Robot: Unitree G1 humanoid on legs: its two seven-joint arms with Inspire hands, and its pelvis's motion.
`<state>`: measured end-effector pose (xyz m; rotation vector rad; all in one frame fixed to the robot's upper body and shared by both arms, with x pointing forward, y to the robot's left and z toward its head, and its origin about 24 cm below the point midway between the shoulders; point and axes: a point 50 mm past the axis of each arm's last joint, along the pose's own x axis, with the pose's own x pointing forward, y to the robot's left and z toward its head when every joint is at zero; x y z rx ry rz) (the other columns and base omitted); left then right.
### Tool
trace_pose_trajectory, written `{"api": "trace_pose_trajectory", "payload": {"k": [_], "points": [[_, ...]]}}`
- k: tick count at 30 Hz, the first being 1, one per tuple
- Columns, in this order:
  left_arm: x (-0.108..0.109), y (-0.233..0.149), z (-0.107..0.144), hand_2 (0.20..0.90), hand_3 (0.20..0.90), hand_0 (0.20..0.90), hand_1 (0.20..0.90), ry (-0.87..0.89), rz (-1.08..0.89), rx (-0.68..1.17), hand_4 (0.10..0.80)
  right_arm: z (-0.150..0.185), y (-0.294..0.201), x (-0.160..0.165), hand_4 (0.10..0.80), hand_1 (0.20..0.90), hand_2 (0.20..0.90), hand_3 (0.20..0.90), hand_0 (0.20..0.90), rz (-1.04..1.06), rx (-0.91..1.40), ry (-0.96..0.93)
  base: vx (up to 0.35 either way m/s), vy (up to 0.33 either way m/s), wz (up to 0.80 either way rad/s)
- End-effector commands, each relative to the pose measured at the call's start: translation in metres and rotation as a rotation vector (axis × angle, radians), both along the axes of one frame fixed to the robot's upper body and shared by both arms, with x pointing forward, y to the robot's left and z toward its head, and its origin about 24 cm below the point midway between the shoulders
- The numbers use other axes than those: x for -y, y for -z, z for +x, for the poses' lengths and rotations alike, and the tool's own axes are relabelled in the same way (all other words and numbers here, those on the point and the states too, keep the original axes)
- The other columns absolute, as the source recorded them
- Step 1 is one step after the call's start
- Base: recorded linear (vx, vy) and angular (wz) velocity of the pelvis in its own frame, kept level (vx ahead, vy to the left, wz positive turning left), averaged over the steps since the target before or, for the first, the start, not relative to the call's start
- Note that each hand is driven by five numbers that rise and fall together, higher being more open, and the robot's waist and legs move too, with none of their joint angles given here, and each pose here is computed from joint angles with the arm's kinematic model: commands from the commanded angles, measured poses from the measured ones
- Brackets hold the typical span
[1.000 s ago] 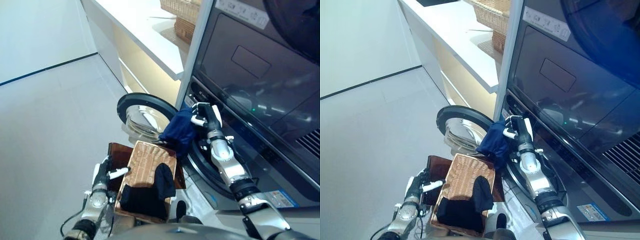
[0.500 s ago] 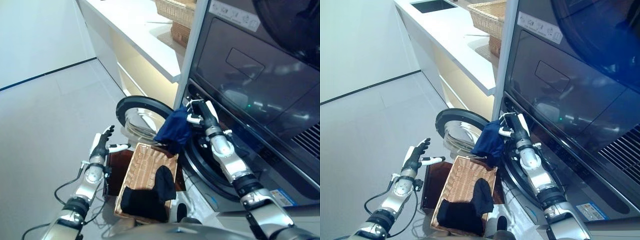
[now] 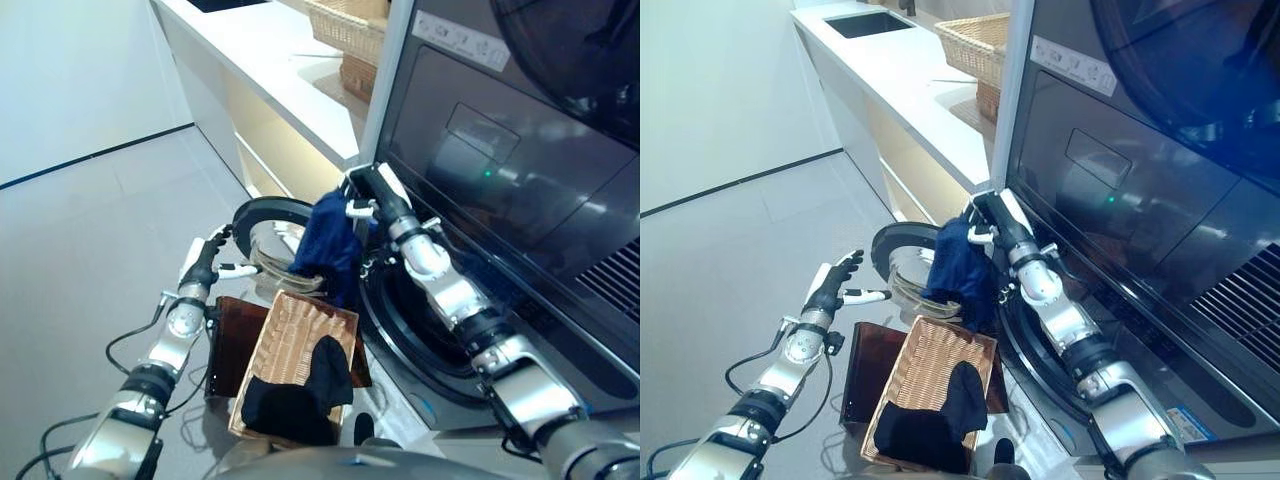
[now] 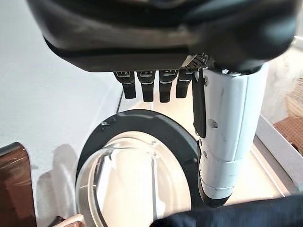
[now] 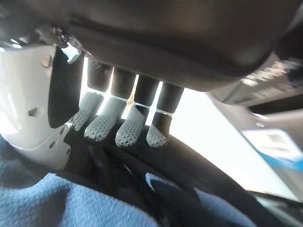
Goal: Pick up the clothes and place them into the washing machine
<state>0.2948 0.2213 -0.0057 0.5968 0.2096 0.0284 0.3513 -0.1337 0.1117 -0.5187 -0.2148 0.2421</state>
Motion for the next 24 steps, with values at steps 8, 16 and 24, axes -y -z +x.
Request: {"api": "trace_pose_trajectory", "payload": {"k": [8,16,24], "points": [[0.019,-0.051,0.038,0.900,0.900,0.900,0.900,0.121,0.063,0.182,0.800,0.022,-0.080,-0.029,0.300,0.200,0.200,0.200,0.200,0.096,0.233,-0.066,0.000,0.000,0.00],[0.027,-0.065,0.050,0.900,0.900,0.900,0.900,0.130,0.062,0.213,0.800,0.026,-0.097,-0.029,0.300,0.200,0.200,0.200,0.200,0.091,0.274,-0.057,0.000,0.000,0.00],[0.039,-0.079,0.060,0.900,0.900,0.900,0.900,0.167,0.053,0.245,0.800,0.026,-0.105,-0.042,0.300,0.200,0.200,0.200,0.200,0.108,0.278,-0.104,0.000,0.000,0.00]]}}
